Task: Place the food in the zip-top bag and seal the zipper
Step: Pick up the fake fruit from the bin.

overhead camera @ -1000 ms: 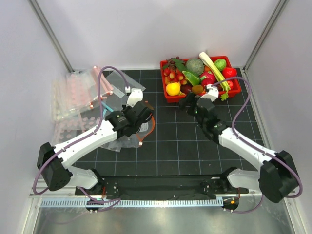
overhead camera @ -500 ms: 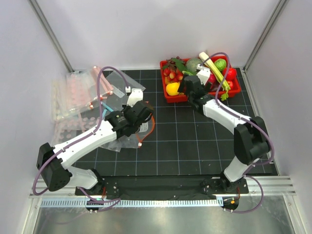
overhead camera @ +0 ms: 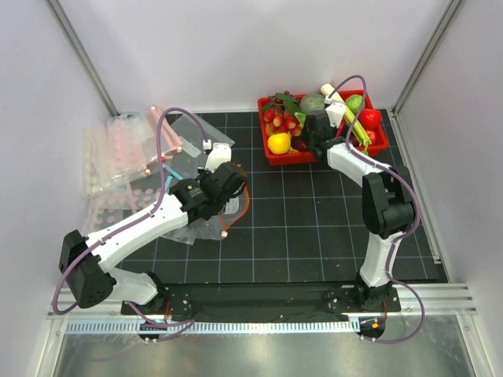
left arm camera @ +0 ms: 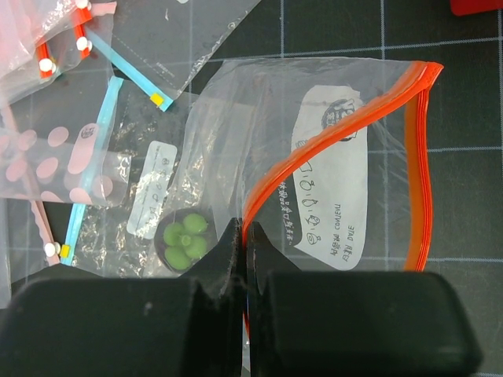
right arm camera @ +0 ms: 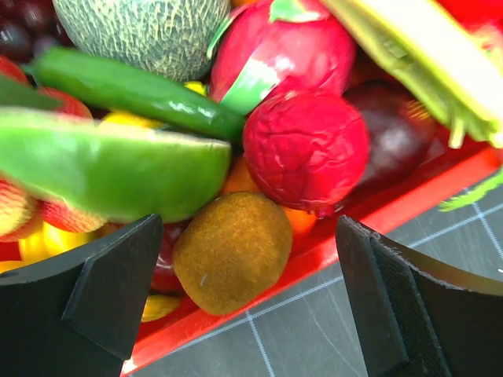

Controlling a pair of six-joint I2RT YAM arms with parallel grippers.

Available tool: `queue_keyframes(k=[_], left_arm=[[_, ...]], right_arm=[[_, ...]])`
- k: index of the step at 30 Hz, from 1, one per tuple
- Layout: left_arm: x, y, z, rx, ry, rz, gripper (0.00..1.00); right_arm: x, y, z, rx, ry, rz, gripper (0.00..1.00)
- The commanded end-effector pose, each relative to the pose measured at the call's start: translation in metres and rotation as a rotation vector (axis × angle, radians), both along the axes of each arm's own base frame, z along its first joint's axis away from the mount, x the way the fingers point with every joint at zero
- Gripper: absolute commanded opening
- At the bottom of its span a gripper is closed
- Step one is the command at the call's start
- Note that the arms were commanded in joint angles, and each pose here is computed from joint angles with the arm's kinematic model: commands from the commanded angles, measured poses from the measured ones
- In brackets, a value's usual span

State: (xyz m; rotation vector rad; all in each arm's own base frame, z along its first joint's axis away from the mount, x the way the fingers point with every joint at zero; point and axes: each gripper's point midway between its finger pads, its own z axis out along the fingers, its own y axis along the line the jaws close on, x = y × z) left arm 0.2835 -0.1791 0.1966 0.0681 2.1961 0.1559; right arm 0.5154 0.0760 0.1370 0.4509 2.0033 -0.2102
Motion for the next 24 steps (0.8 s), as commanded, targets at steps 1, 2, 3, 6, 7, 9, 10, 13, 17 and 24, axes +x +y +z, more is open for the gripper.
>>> queue_keyframes(k=[1, 2, 3, 6, 7, 9, 10, 13, 17, 24], left_arm=[[0.003, -0.002, 0.013, -0.040, -0.039, -0.001, 0.01], [0.003, -0.001, 0.013, -0.040, -0.039, -0.001, 0.01], [0.003, -0.003, 0.012, -0.042, -0.035, -0.005, 0.01], [0.002, -0.005, 0.011, -0.044, -0.028, -0.012, 0.01], [0.002, -0.005, 0.011, -0.045, -0.027, -0.013, 0.01], [0.002, -0.004, 0.011, -0.043, -0.026, -0.011, 0.00], [0.002, -0.004, 0.011, -0.045, -0.027, -0.011, 0.00], [0.002, -0.004, 0.010, -0.044, -0.024, -0.013, 0.00], [0.001, -0.005, 0.010, -0.045, -0.022, -0.017, 0.00], [0.003, -0.004, 0.007, -0.031, -0.019, -0.009, 0.01]], right_arm=[[0.019, 0.016, 0.017, 0.007, -0.056, 0.055, 0.98], [0.021, 0.016, 0.012, 0.006, -0.049, 0.055, 0.97], [0.023, 0.018, 0.011, 0.008, -0.048, 0.059, 0.95], [0.024, 0.020, 0.002, 0.013, -0.029, 0.063, 0.80], [0.023, 0.020, 0.002, 0.015, -0.029, 0.062, 0.76], [0.019, 0.018, 0.006, 0.026, -0.041, 0.054, 0.66], [0.017, 0.019, 0.008, 0.033, -0.045, 0.060, 0.61], [0.010, 0.020, 0.023, 0.063, -0.075, 0.075, 0.51], [-0.008, 0.026, 0.036, 0.122, -0.100, 0.114, 0.47], [-0.053, 0.060, 0.066, 0.306, -0.170, 0.250, 0.42]])
